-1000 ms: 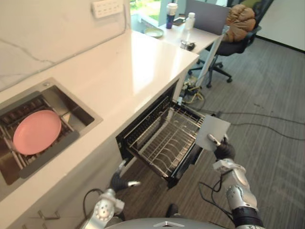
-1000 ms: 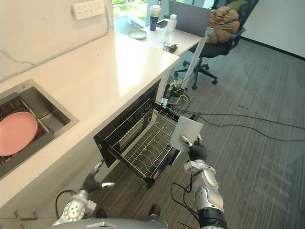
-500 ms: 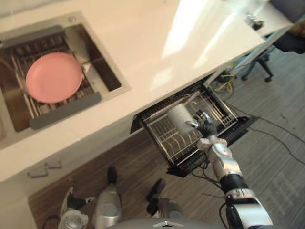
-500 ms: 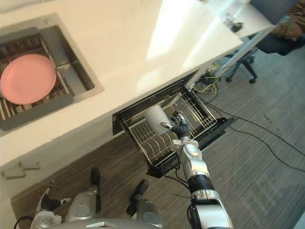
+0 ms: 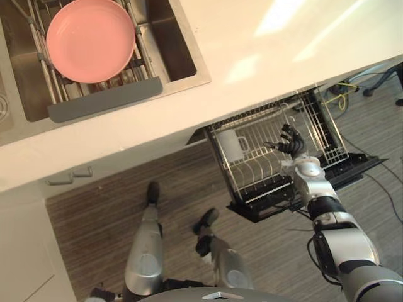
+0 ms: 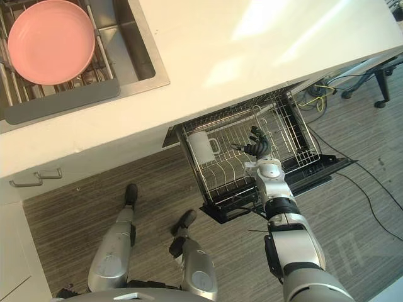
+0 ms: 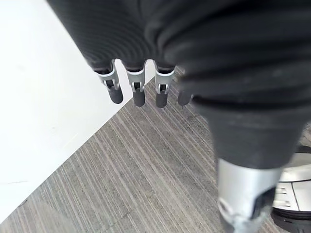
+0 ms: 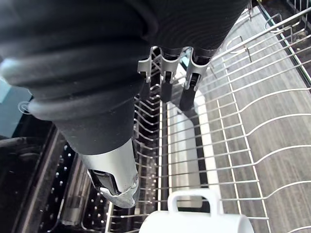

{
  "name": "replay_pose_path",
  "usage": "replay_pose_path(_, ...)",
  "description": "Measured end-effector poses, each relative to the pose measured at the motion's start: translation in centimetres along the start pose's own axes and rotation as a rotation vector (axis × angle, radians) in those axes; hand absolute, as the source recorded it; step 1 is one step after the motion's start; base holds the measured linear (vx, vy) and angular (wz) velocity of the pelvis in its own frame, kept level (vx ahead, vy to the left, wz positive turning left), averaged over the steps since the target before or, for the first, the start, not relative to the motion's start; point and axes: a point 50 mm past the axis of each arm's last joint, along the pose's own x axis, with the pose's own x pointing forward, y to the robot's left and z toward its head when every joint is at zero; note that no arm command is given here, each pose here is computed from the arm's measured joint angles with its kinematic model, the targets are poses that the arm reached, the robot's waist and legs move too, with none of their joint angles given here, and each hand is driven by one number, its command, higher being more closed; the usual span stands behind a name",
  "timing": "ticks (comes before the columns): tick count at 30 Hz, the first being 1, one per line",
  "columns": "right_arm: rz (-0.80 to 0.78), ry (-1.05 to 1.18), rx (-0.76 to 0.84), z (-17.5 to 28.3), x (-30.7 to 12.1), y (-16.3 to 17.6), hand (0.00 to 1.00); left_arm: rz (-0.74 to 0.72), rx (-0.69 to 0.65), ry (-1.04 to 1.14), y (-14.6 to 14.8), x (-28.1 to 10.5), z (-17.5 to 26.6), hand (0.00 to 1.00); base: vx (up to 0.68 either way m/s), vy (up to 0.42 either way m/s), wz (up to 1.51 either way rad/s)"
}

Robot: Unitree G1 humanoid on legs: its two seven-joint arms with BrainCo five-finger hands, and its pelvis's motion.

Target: Walk over to the sink, pick up the cup, carry it to the dishwasher, place the cup inside the dishwasher, then close the dishwasher door

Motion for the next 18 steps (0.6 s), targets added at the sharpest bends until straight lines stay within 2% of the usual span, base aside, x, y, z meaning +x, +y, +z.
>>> replay_pose_path(1,0.017,0.014,-0.012,-0.2,0.0,0.0,0.00,-0.009,0.012,-0.019,-0.3,0.0,0.7,0.00,0.02,-0.014,0.05)
replay_pose_path(8,0.126,0.180,-0.066,-3.3,-0.5,0.8,0.00,-0.027,0.035,-0.105,-1.0,0.1,3.4,0.00,0.05,-0.018,0.03)
replay_pose_path(18,0.187,0.174,-0.104,-2.2,0.2,2.7,0.00,-0.034,0.061,-0.142,-1.4,0.1,4.4,0.00,0.01,-0.007,0.00)
